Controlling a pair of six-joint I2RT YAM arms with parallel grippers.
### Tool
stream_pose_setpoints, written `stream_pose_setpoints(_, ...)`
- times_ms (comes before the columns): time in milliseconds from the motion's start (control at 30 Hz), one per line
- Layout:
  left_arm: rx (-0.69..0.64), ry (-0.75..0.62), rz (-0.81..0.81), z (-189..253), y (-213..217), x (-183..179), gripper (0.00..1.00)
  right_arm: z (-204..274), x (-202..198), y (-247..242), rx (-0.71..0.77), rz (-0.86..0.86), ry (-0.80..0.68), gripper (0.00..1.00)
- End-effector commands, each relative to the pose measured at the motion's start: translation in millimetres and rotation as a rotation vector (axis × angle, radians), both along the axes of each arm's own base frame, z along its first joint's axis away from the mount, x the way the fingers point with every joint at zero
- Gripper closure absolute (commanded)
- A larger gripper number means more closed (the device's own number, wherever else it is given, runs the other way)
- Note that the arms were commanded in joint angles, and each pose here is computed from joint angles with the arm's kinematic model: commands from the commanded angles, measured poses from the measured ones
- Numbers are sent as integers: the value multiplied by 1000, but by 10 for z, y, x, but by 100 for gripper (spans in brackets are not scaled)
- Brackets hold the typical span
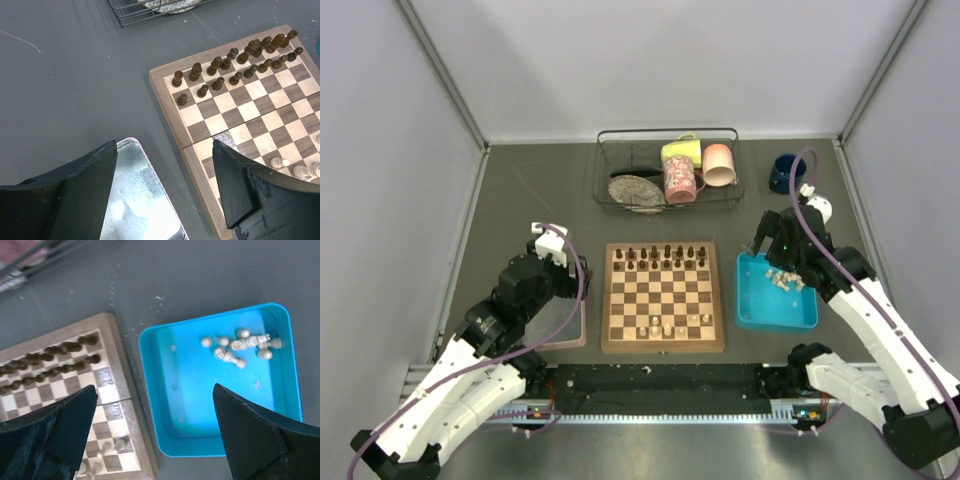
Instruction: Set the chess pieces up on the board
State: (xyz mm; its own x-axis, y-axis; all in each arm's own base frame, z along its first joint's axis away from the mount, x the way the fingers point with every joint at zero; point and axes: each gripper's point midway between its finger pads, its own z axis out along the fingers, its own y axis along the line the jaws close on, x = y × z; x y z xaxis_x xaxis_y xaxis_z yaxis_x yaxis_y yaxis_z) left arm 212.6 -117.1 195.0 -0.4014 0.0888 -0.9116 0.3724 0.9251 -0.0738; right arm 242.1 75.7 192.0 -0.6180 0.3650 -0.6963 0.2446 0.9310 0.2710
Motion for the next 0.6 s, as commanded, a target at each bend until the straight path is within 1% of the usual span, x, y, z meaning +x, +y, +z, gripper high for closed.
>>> stream_pose_setpoints(0,-25,-53,0,127,-36,63,19,-230,10,-148,-47,-12,81,6)
stream_pose_setpoints(33,-26,-54,-2,133,-38,62,19,-268,16,-191,-57,-32,92,12)
stream_pose_setpoints(100,-26,-52,0,127,-36,63,19,-314,42,-277,-83,-67,104,15)
stream_pose_setpoints(133,-27,-54,0,134,-37,63,19,-394,50,-322,-106,-78,133,19)
stream_pose_setpoints(200,-26,-53,2,127,-34,64,19,-468,69,-386,-149,-86,159,23)
stream_pose_setpoints(233,-27,-54,0,130,-35,61,19,-553,80,-409,-168,-87,185,30)
stream_pose_setpoints(333,-26,-52,0,127,-36,63,19,-685,109,-439,-198,-77,217,35)
stream_pose_setpoints(433,-26,-52,0,127,-36,63,19,-856,106,-461,-178,-90,266,41)
stream_pose_setpoints(567,-27,-54,2,130,-33,63,19,-1043,51,-589,-145,-158,331,46)
